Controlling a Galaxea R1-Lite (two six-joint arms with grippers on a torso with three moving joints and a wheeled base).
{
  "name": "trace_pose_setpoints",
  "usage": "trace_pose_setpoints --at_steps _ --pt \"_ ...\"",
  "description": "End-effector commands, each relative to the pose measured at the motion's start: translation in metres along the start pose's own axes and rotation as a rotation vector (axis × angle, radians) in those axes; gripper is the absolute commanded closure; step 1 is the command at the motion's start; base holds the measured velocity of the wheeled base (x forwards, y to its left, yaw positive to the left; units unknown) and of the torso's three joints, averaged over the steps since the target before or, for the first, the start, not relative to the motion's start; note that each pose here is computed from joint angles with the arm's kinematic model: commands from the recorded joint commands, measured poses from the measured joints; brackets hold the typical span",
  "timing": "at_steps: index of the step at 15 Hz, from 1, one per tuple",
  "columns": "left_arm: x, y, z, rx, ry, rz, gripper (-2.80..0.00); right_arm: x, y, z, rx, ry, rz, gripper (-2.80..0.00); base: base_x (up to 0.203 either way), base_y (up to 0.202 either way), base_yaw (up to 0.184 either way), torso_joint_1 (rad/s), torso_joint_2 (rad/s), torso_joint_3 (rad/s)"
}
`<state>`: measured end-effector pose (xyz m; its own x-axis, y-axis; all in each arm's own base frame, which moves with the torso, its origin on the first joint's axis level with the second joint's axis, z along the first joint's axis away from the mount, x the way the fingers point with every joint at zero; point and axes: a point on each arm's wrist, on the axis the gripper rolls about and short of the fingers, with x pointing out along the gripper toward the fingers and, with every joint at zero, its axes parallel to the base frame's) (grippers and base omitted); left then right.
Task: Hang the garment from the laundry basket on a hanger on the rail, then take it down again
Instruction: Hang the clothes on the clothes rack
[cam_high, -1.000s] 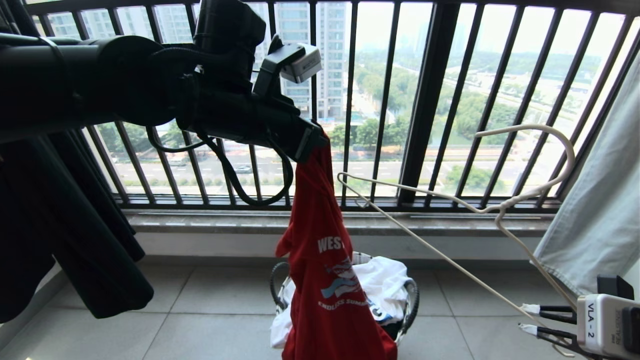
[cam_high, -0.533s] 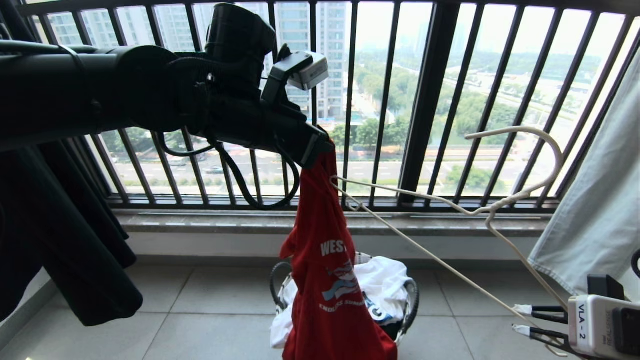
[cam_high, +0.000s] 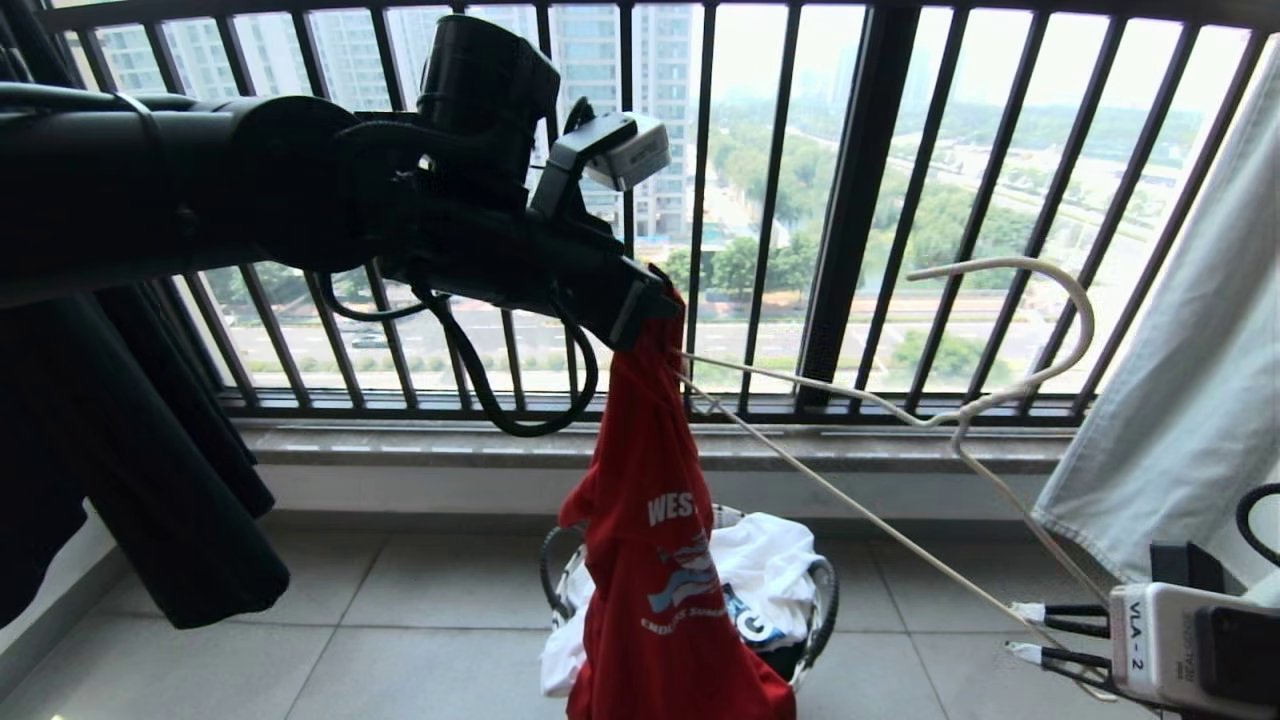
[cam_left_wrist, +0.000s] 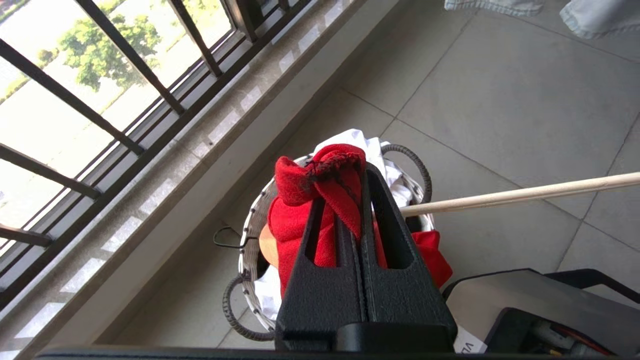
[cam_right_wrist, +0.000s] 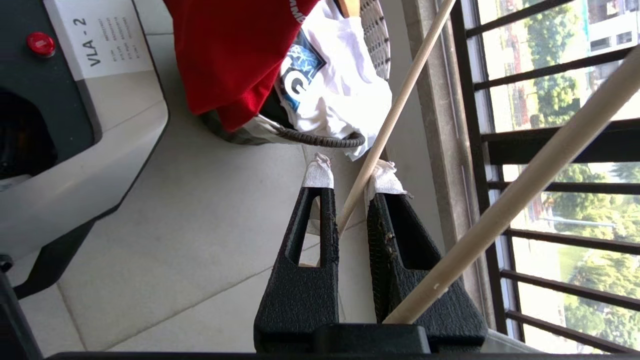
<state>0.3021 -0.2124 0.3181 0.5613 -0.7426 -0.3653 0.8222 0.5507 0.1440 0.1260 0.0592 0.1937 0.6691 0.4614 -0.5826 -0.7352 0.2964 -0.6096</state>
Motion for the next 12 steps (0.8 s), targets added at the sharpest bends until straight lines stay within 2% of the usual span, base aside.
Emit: trace_pose_setpoints --at_steps 1,4,7,9,12 --pt "0.001 -0.004 0.001 0.004 -0.007 -0.030 0.00 0.007 0.005 -0.001 -0.018 0.007 0.047 0.00 0.000 0.000 0.000 0.000 0.00 0.000" --pt "0.009 -0.010 -0.002 0.005 0.010 -0.057 0.00 0.015 0.008 0.002 -0.037 0.009 0.088 0.00 0.000 0.000 0.000 0.000 0.00 0.000" --pt "0.020 -0.016 -0.013 -0.002 0.049 -0.101 0.00 0.018 0.004 0.004 -0.049 0.007 0.088 0.00 0.000 0.000 0.000 0.000 0.00 0.000" --pt "0.015 -0.022 -0.016 -0.029 0.061 -0.248 0.00 0.023 0.004 0.004 -0.058 0.015 0.103 0.00 0.000 0.000 0.000 0.000 0.00 0.000" --pt "0.005 -0.022 -0.010 -0.049 0.031 -0.371 0.00 0.032 0.008 -0.001 -0.037 -0.015 0.178 0.00 0.000 0.000 0.000 0.000 0.00 0.000"
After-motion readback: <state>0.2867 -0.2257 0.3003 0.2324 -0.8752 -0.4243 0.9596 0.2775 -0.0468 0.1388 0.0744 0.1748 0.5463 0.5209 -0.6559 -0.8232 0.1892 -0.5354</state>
